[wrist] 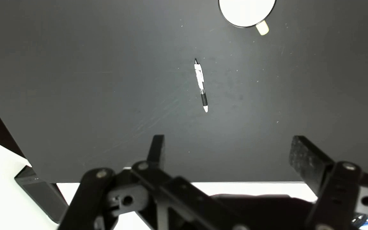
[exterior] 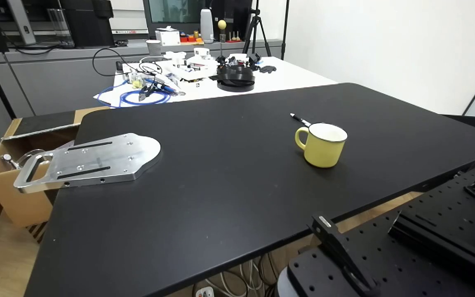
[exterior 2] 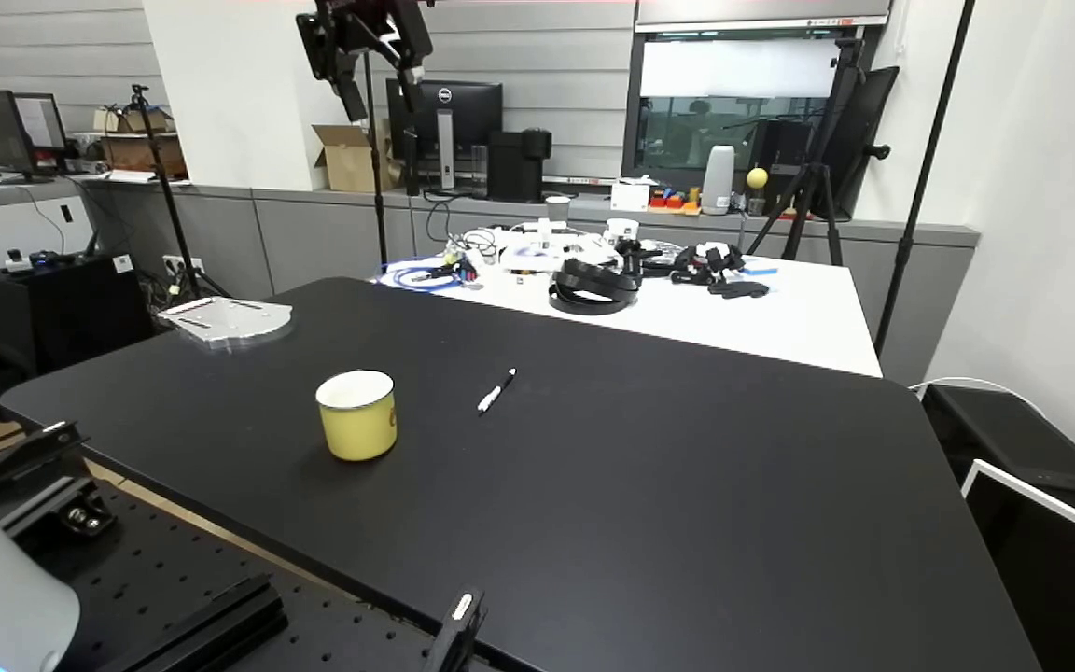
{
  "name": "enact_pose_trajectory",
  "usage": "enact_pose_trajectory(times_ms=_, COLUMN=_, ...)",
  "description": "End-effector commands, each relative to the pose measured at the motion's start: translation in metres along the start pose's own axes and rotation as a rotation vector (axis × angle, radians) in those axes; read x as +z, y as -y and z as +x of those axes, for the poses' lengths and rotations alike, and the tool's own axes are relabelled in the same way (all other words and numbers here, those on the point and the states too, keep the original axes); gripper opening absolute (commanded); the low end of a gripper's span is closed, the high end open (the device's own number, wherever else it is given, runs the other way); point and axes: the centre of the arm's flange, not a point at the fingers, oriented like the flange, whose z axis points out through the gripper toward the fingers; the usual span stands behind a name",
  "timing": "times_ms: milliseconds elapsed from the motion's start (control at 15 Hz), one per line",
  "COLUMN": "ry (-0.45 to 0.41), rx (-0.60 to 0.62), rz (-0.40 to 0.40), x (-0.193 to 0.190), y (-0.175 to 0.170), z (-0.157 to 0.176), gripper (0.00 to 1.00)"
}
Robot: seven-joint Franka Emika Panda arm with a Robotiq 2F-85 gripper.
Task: Pick the pen on the table and put it in the cup
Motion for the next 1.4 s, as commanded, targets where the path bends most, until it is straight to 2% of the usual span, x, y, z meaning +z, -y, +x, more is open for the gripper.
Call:
enact_pose_trajectory(times_ms=0, ry=0.015, rx=0.026, rz=-0.028, x=0.022, y=-0.005, z=0.054, gripper=1.0)
enact_pose_trajectory(times_ms=267, ry=0.028, rx=0.012, rz=0.006, x=0.057, y=-0.01, z=0.098, gripper=1.0)
enact_pose_trajectory(times_ms=800, ry=0.047, rx=-0.142, rz=0.132, x=0.132, y=0.0, z=0.179, gripper=1.0)
enact_pose_trajectory(times_ms=1000, ry=0.032, rx=-0.174, rz=0.164, x=0.153, y=0.011, z=0.191, gripper=1.0)
enact_pose_trajectory(times_ms=1333, ry=-0.009, rx=-0.233, rz=0.251, x=0.186, y=0.033, z=0.188, gripper=1.0)
